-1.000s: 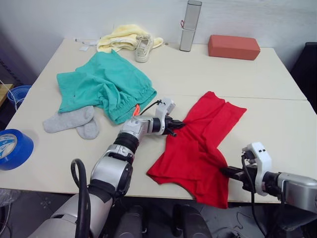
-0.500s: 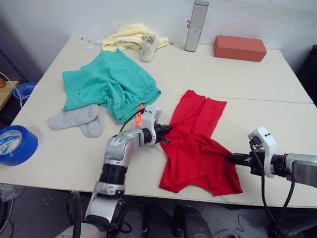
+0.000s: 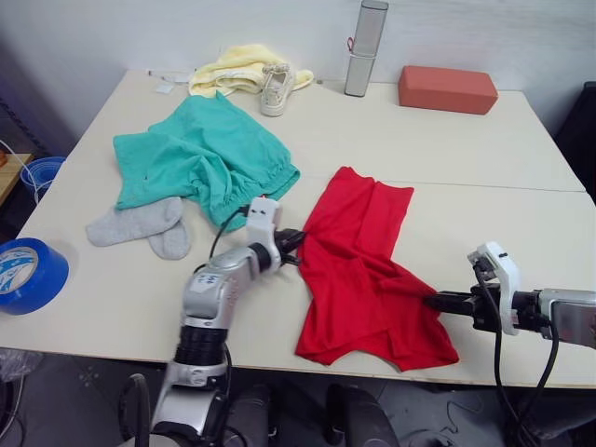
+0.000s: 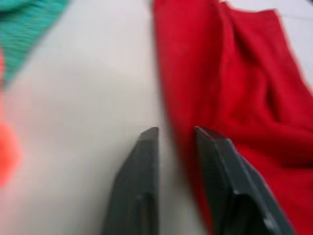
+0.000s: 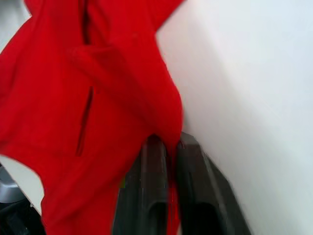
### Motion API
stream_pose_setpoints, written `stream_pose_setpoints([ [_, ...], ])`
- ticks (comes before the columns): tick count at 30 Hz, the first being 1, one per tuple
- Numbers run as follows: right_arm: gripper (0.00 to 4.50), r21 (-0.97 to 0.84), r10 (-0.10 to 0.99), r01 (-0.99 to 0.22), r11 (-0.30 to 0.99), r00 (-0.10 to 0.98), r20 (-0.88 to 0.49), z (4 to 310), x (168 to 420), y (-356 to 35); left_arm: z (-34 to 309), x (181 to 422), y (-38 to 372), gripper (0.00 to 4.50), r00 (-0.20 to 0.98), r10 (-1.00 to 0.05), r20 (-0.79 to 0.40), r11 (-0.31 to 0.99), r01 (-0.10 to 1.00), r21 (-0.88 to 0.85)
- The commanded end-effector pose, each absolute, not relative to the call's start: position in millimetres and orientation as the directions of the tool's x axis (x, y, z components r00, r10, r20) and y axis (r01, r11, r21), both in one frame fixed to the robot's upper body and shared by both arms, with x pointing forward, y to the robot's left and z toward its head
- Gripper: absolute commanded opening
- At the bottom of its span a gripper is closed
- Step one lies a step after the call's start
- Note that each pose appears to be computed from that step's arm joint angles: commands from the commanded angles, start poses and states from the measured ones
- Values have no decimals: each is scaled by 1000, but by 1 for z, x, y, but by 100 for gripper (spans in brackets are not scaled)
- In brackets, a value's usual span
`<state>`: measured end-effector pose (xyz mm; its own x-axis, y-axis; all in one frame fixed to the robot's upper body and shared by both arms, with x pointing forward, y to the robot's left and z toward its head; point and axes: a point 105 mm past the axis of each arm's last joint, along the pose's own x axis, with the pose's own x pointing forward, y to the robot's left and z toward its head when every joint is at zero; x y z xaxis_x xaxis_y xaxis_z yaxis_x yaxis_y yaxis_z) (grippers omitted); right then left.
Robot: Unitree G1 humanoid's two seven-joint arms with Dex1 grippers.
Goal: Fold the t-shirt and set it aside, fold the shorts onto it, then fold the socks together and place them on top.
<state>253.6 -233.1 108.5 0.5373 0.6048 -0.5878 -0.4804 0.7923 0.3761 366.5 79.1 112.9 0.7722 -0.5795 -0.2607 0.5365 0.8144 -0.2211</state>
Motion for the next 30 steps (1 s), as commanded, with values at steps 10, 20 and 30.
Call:
stream_pose_setpoints([
  [10,450,-268,727,-857,440,516,-454,140,235,-271,142,304,120,425,430,-862,-269,278,844,458],
  [20,450,-634,695,-771,-57,425,-580,90,240,-290,114,294,96,449,174,-917,-358,-177,628,758],
  [30,450,-633,799,-748,-198,251,-547,67,230,-245,95,292,56,449,11,-906,-422,-360,501,787],
])
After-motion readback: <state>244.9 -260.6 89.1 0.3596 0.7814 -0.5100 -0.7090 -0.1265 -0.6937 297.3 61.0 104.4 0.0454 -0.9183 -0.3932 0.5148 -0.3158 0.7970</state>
